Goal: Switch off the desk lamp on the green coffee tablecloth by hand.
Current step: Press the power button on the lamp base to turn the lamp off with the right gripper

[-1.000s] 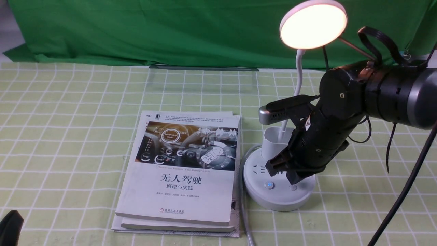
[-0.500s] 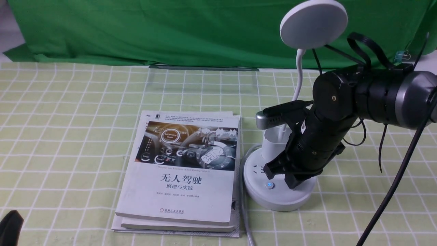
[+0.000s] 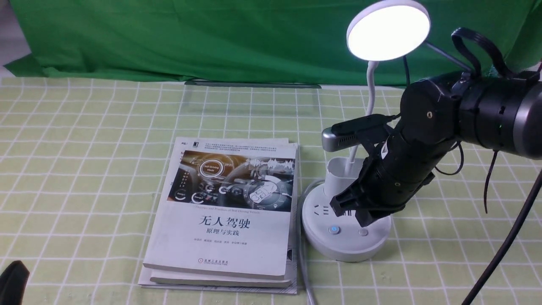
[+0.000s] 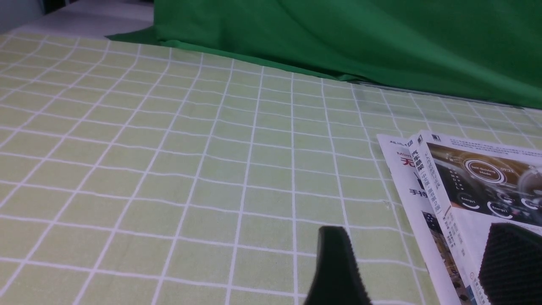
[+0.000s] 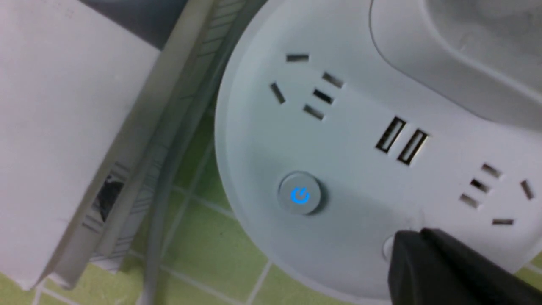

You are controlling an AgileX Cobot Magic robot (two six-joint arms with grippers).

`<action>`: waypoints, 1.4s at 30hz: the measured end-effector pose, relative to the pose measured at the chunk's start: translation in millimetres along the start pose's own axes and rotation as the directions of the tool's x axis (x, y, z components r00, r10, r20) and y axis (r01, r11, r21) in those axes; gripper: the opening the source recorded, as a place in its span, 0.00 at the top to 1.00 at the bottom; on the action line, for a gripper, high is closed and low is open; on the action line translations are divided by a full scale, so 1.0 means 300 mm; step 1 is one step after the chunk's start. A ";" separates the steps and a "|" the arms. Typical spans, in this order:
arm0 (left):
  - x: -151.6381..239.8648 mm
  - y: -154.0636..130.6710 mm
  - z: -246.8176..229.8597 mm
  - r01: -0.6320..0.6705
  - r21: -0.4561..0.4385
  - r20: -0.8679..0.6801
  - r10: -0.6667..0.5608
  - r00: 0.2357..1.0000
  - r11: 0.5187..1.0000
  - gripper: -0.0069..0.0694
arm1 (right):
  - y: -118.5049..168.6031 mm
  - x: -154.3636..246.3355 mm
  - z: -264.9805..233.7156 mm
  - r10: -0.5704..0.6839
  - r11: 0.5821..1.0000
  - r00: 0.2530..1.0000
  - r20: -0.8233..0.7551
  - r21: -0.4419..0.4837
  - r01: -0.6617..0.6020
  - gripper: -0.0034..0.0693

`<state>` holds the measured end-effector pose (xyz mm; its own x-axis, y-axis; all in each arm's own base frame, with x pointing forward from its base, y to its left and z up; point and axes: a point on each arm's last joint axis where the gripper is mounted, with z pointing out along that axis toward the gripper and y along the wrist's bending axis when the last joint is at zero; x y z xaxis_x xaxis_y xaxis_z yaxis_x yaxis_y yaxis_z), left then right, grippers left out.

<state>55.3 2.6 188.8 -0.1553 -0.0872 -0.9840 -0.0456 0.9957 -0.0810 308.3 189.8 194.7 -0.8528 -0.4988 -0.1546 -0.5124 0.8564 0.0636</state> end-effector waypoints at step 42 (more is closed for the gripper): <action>0.000 0.000 0.000 0.000 0.000 0.000 0.000 1.000 1.000 0.37 | -0.001 0.001 0.033 -0.003 1.000 1.000 -0.026 -0.003 0.003 0.89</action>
<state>55.3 2.6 188.8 -0.1553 -0.0872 -0.9840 -0.0456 0.9957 -0.0810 309.1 190.6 184.7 -0.8534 -0.5049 -0.1295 -0.5154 0.8544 0.0657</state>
